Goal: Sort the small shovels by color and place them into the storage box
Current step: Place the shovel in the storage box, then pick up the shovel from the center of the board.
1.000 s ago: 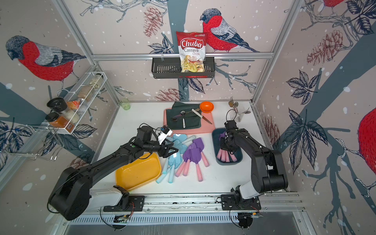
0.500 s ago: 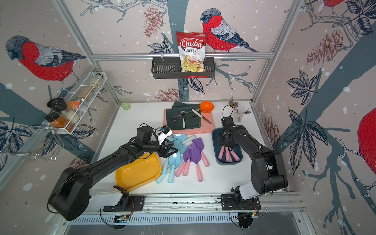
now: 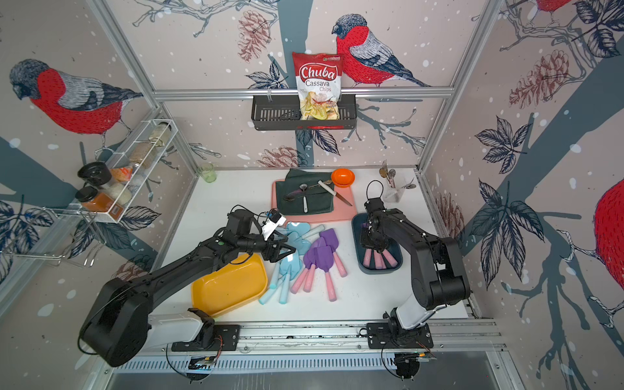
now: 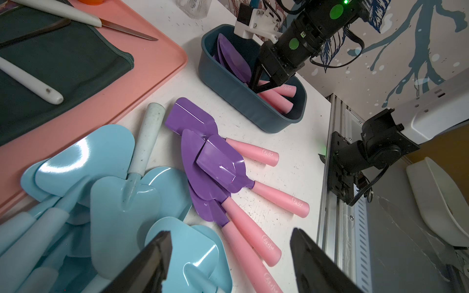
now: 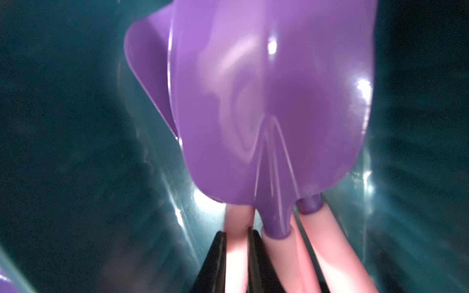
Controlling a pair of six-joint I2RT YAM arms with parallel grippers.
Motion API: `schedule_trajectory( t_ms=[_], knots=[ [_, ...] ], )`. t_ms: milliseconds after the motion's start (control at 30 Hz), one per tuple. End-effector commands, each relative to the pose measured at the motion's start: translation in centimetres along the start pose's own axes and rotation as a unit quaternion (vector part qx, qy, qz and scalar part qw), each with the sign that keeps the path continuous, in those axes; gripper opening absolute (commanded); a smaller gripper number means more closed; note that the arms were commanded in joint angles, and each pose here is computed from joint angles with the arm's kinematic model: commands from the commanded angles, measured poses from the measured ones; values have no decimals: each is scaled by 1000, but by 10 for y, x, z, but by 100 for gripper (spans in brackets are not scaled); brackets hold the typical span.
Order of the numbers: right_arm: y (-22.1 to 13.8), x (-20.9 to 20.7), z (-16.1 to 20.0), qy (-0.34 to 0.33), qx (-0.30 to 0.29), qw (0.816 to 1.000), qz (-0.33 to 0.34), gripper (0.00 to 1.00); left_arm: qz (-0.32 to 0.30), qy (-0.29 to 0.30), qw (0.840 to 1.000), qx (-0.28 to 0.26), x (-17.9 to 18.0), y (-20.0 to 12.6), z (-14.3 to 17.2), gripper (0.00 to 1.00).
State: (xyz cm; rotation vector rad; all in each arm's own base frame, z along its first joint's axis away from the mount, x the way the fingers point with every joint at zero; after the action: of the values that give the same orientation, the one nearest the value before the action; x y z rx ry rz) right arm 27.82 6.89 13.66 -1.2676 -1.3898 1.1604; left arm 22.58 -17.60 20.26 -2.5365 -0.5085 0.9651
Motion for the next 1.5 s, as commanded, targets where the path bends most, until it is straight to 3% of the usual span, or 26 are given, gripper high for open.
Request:
schedule_trajectory(
  t_ms=[0,267,467,633,867,1233,1400,1467],
  knots=[
    [0,-11,6,20,22,997,73,19,-1,9,1000,-3,0,-1,-1,77],
    [-28,-3,1,16,-24,996,80,41,-1,9,1000,-2,0,-1,0,78],
    [-71,27,-2,-16,-101,994,39,43,-3,10,1000,-2,1,-1,0,78],
    [-83,71,13,-79,-133,988,-20,43,-10,13,1000,-4,2,-3,0,78],
    [-45,110,40,-140,-82,986,-46,44,-24,11,999,-19,6,-11,-3,78],
    [8,122,41,-163,-25,986,-21,43,-27,6,999,-22,9,-13,-3,78],
    [21,124,41,-168,-11,986,-20,40,-28,3,999,-22,10,-14,-2,78],
    [25,124,42,-168,-6,986,-15,35,-27,2,999,-23,11,-14,-2,78]
  ],
)
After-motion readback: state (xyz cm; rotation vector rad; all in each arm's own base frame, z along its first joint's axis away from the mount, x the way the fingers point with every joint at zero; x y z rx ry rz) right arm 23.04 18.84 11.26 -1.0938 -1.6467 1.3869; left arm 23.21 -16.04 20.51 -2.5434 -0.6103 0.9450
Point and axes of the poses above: each gripper's point midway between its finger pads, its own y axis out along the fingers, its own x axis along the line the jaws close on, z = x × y, the point moved 10 cm from there along -y, back along the fingers, and after that the axes turned 10 degrees about -y, right-handed, at the moved point
